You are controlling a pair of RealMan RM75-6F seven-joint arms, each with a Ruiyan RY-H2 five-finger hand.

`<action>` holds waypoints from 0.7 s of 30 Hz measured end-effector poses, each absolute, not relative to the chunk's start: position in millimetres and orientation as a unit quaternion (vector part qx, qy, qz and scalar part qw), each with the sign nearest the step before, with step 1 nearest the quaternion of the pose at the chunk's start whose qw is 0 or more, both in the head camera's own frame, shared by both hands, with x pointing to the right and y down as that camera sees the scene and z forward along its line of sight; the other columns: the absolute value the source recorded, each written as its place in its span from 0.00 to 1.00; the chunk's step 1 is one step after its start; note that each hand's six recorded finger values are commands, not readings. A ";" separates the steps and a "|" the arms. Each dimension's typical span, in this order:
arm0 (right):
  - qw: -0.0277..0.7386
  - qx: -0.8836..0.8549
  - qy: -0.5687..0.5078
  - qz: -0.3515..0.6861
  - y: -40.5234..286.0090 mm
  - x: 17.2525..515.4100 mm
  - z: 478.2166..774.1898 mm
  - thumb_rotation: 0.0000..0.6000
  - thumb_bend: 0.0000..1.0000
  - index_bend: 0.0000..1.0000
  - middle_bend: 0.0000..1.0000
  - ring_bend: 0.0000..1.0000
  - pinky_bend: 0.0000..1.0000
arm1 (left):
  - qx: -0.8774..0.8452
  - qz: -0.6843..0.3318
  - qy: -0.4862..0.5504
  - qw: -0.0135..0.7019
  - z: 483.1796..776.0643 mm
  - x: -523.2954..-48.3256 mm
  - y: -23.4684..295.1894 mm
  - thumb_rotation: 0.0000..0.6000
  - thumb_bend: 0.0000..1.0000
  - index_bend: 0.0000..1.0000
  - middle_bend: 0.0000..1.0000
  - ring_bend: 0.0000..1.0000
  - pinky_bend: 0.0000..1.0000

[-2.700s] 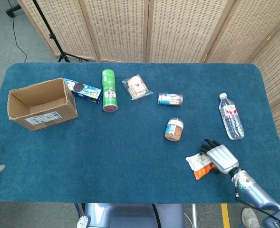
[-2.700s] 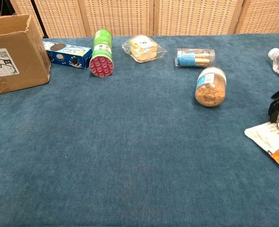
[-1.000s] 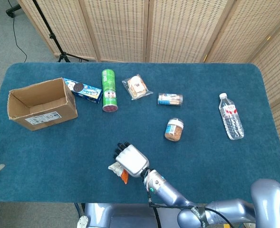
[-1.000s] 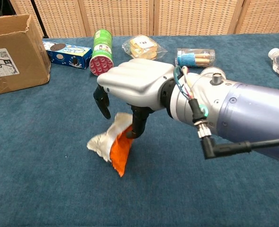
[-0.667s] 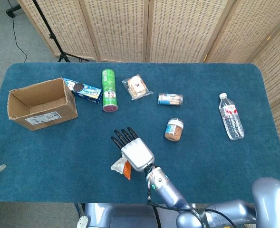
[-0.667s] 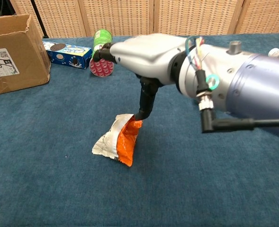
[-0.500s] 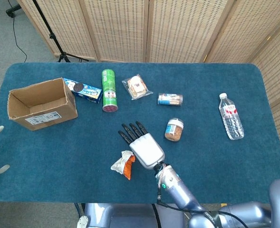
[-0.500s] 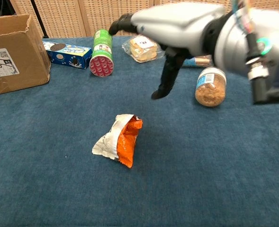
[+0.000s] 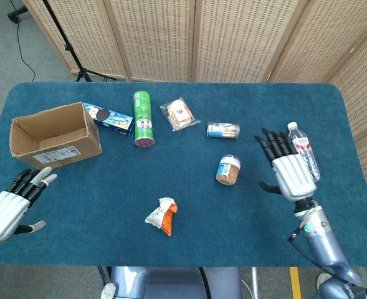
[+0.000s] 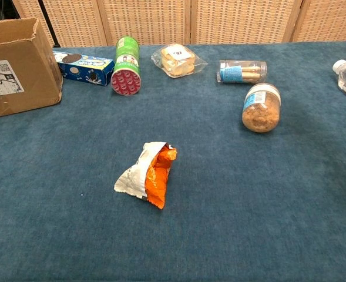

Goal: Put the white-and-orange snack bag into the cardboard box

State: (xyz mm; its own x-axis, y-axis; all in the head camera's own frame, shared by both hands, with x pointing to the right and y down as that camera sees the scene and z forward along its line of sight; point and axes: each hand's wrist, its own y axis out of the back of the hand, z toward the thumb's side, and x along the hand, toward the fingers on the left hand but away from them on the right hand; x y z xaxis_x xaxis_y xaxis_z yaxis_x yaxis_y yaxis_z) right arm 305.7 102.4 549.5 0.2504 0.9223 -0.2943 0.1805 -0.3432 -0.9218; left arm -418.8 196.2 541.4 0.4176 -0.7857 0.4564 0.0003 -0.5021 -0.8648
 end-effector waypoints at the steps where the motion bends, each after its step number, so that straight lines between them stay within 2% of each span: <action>1: 0.400 -0.672 -0.417 0.463 102.3 325.3 551.6 1.00 0.00 0.00 0.00 0.00 0.01 | -0.735 -0.458 0.258 0.429 542.8 -409.1 195.0 1.00 0.00 0.00 0.00 0.00 0.00; 4: 0.381 -0.646 -0.455 0.480 111.3 390.5 554.2 1.00 0.00 0.00 0.00 0.00 0.01 | -0.755 -0.426 0.218 0.448 550.4 -376.1 193.7 1.00 0.00 0.00 0.00 0.00 0.00; 8: 0.333 -0.624 -0.502 0.497 154.4 454.7 549.1 1.00 0.00 0.00 0.00 0.00 0.01 | -0.781 -0.392 0.164 0.457 565.8 -333.6 194.3 1.00 0.00 0.00 0.00 0.00 0.00; 13: 0.295 -0.614 -0.534 0.500 191.6 478.7 537.4 1.00 0.00 0.00 0.00 0.00 0.00 | -0.800 -0.357 0.087 0.474 590.9 -274.3 201.8 1.00 0.00 0.00 0.00 0.00 0.00; 21: 0.301 -0.611 -0.543 0.492 195.4 482.4 519.1 1.00 0.00 0.00 0.00 0.00 0.00 | -0.796 -0.331 0.020 0.507 622.9 -187.0 210.2 1.00 0.00 0.00 0.00 0.00 0.00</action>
State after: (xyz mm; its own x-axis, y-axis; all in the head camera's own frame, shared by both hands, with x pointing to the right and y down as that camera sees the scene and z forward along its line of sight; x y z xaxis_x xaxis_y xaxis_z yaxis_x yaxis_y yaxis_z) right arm 482.4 195.4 519.1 -0.0722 0.9591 -0.2736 0.3663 -0.2297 -0.9017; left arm -187.0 210.2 622.9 0.7802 -0.3677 0.5061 0.3034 -0.4852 -0.8201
